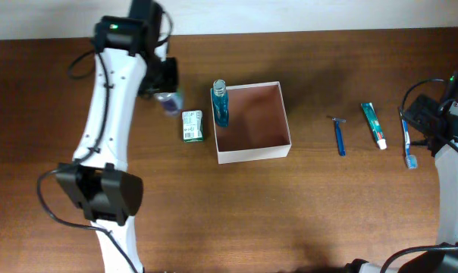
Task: Pack container
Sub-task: 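Lift the soap bottle and carry it over the pink box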
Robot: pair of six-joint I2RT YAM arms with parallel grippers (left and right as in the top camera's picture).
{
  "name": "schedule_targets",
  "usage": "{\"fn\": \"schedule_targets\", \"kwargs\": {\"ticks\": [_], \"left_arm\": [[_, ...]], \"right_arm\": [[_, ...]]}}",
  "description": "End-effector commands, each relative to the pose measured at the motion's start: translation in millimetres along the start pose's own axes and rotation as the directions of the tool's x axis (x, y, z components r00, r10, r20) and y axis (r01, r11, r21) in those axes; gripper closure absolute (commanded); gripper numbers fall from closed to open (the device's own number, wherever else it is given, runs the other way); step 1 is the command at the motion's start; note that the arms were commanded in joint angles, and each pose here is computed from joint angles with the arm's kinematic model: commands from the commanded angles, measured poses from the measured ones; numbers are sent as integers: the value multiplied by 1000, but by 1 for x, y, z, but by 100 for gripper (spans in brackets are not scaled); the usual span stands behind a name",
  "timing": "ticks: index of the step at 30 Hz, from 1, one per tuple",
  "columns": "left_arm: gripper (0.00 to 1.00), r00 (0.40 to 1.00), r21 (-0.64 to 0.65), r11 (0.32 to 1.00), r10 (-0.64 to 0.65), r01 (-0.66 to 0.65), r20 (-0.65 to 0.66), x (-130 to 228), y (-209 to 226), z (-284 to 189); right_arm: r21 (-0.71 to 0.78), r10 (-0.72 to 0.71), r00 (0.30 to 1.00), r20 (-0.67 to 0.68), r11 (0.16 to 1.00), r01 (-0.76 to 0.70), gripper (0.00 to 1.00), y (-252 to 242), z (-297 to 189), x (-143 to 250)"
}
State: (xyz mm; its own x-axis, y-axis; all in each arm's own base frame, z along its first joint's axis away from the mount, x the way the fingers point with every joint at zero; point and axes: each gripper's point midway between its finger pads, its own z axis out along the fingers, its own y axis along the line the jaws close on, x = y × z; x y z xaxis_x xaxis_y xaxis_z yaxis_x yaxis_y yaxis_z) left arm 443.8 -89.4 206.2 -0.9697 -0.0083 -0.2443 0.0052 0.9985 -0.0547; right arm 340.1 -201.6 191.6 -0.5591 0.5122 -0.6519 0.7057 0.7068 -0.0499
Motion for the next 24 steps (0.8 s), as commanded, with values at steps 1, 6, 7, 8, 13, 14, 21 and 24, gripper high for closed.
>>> {"fn": "schedule_targets", "kwargs": {"ticks": [1, 6, 7, 8, 13, 14, 21, 24], "left_arm": [[82, 997, 45, 997, 56, -59, 58, -3, -30, -19], [82, 990, 64, 991, 110, -116, 85, -3, -59, -20], [82, 989, 69, 991, 106, -113, 101, -5, -63, -21], [82, 989, 72, 991, 100, -109, 112, -8, -66, -21], [82, 984, 90, 991, 82, -97, 158, -18, -73, -23], [82, 984, 91, 991, 82, -97, 160, -18, -73, -23], [82, 978, 99, 990, 79, -100, 194, -26, -76, -26], [82, 974, 100, 990, 77, -101, 213, -30, -77, -30]], "right_arm": [[19, -2, 1000, 14, 1000, 2, 2, -4, -1, -5], [19, -2, 1000, 14, 1000, 2, 2, -4, -1, -5], [19, -2, 1000, 14, 1000, 2, 1, -4, -1, -5], [19, -2, 1000, 14, 1000, 2, 2, -4, -1, -5], [19, -2, 1000, 14, 1000, 2, 2, -4, -1, -5], [19, -2, 1000, 14, 1000, 2, 1, -4, -1, -5], [19, -2, 1000, 14, 1000, 2, 2, -4, -1, -5], [19, -2, 1000, 14, 1000, 2, 1, -4, -1, -5]]}}
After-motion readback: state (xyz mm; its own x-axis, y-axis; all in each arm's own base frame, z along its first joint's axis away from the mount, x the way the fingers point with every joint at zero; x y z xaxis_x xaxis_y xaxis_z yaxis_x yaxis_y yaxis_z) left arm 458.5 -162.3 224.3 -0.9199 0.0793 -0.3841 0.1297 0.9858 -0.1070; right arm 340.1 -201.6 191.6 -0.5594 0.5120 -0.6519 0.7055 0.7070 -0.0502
